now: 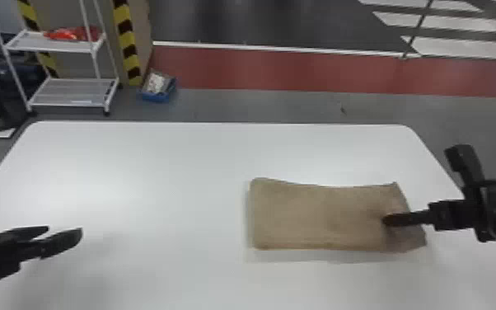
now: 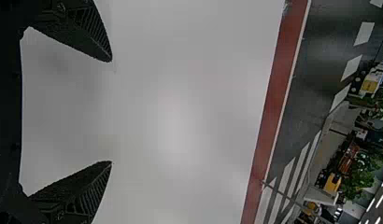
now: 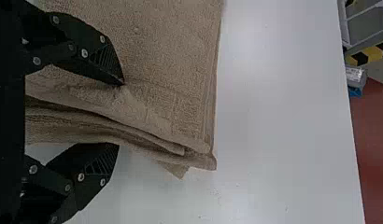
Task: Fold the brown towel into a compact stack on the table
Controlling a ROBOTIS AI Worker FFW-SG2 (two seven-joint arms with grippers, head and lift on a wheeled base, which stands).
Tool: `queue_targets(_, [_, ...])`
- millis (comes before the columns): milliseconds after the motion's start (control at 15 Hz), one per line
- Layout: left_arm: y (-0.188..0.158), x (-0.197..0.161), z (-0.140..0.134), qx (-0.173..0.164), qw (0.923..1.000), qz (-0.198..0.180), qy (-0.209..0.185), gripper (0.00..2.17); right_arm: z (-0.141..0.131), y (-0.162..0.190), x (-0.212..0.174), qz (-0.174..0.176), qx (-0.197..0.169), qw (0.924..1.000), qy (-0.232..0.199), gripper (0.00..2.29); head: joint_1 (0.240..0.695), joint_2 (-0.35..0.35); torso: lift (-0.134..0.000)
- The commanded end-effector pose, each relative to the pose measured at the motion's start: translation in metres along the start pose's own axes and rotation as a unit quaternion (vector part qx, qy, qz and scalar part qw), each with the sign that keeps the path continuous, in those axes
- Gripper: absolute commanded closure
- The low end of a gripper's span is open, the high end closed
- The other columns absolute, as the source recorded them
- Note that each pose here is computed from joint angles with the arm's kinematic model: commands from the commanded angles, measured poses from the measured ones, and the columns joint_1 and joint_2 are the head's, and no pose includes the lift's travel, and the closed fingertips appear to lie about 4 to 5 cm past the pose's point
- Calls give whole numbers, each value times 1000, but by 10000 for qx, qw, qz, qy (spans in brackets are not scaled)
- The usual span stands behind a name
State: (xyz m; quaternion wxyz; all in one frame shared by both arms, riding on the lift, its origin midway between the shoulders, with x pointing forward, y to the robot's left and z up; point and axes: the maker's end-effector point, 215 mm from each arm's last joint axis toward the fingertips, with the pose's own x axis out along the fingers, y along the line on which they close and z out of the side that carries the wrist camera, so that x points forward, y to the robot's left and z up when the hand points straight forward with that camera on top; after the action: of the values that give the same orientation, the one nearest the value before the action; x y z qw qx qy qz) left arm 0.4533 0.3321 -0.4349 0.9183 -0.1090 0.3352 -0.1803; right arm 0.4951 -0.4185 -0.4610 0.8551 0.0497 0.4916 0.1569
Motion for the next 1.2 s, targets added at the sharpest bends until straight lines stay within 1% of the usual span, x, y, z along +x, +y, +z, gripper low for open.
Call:
queue_targets(0, [1,0,0,6,10000,4,4,107,3,1,-5,152,152,9997,-151,1234,695,-102,-124])
queue_targets(67, [1,0,0,9,10000,10,7,107,8,6,-10,348,320,9984,-301,1234,695,-100,-124])
queue_targets(133, [1,-1,0,15,10000,14,9,107,9,6,-16,454,534,9967,-412,1234,695,-99,-124])
queue_targets(200, [2,-1,1,27,10000,18,6,107,16,10,-26,549,671,9947,-549,1234,695,-97,-124])
queue_targets(267, [2,-2,1,28,10000,14,15,107,23,14,-35,638,741,9931,-648,1234,695,-97,-124])
queue_targets(400, [2,-2,2,37,10000,25,10,107,38,24,-56,878,942,9875,-906,1237,695,-94,-124])
queue_targets(467, [2,-2,2,43,10000,22,13,107,44,28,-65,940,1000,9855,-1001,1237,695,-93,-124])
queue_targets(600, [3,-3,5,67,10000,31,1,107,62,43,-83,1247,1194,9774,-1220,1237,695,-88,-124])
queue_targets(667, [4,-3,5,67,10000,43,0,107,69,55,-86,1376,1177,9751,-1280,1234,695,-84,-124])
queue_targets(733, [3,-4,4,63,10000,43,6,107,76,69,-83,1433,1079,9748,-1326,1234,695,-79,-124])
queue_targets(933, [5,-5,4,72,10000,48,17,107,92,118,-61,1739,898,9722,-1283,1234,695,-50,-124])
queue_targets(1000, [6,-5,5,75,10000,50,16,107,95,139,-51,1854,833,9716,-1207,1234,695,-18,-124])
queue_targets(1133, [8,-6,4,67,10000,67,22,107,101,183,-30,2017,592,9719,-1064,1234,695,25,-124])
